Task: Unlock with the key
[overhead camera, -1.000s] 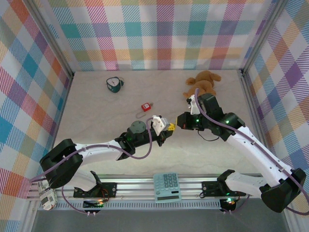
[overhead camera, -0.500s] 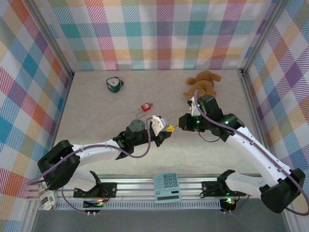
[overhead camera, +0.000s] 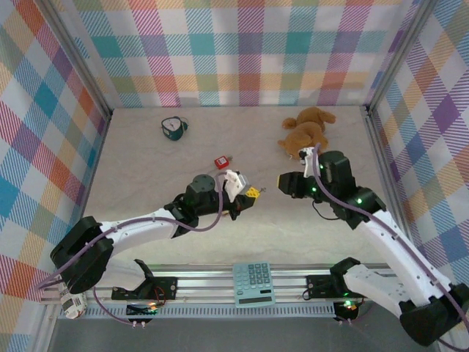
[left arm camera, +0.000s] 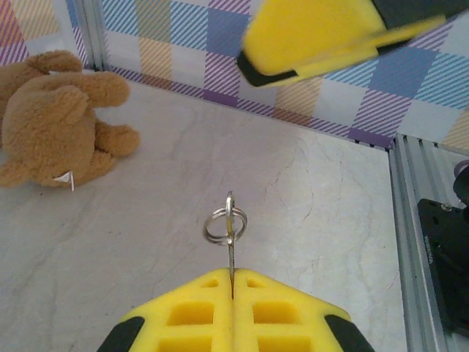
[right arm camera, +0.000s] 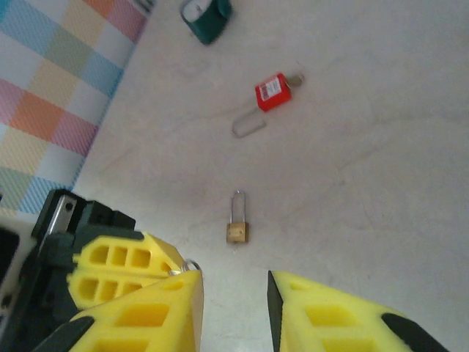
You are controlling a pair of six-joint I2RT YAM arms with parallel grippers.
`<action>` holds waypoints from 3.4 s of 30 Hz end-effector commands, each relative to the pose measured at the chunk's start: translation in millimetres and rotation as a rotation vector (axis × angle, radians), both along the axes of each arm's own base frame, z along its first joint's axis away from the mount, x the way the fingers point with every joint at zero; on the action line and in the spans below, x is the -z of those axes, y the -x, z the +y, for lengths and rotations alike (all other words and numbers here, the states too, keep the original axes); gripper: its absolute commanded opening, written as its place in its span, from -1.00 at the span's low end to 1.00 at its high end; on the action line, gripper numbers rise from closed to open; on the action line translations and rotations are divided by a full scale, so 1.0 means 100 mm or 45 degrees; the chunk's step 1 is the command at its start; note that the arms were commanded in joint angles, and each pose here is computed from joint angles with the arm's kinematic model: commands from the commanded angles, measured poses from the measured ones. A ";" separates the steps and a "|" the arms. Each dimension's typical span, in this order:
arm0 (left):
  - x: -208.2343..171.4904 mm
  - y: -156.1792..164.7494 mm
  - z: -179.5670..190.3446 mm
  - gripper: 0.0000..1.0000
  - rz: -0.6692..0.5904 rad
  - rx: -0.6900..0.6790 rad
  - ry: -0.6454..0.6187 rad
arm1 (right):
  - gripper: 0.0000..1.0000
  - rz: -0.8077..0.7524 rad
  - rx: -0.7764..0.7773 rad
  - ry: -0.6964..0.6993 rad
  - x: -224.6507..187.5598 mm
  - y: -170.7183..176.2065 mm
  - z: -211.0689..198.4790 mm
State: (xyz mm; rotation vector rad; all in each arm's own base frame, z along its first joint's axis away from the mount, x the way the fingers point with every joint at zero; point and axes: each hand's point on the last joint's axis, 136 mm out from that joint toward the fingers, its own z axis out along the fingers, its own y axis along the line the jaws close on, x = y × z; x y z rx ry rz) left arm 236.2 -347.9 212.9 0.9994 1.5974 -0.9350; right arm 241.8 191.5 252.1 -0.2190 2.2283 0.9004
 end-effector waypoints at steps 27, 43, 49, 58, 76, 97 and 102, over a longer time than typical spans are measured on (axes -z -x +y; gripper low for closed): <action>-0.24 0.15 0.06 -1.00 0.323 0.240 0.081 | -0.64 -0.197 -0.612 -0.232 0.03 0.17 0.63; -0.25 0.06 0.04 -0.90 0.323 0.199 0.083 | -0.98 -0.162 -0.584 -0.240 0.02 0.20 0.60; -0.28 -0.07 0.13 0.05 0.274 0.067 0.067 | -0.99 -0.166 -0.478 -0.176 0.07 0.13 0.50; -0.34 -0.71 0.96 0.33 0.051 -0.727 -0.011 | -0.98 -0.173 -0.381 -0.139 0.10 0.07 0.41; 1.44 -1.24 1.42 0.38 0.396 -1.196 -1.032 | -0.98 -0.114 -0.388 -0.154 0.24 0.13 0.42; 1.66 -0.91 1.91 0.28 0.458 -1.353 -1.206 | -0.98 -0.106 -0.397 -0.149 0.26 0.15 0.43; 1.67 -0.74 1.88 0.21 0.542 -1.317 -1.166 | -0.98 -0.111 -0.401 -0.154 0.25 0.17 0.43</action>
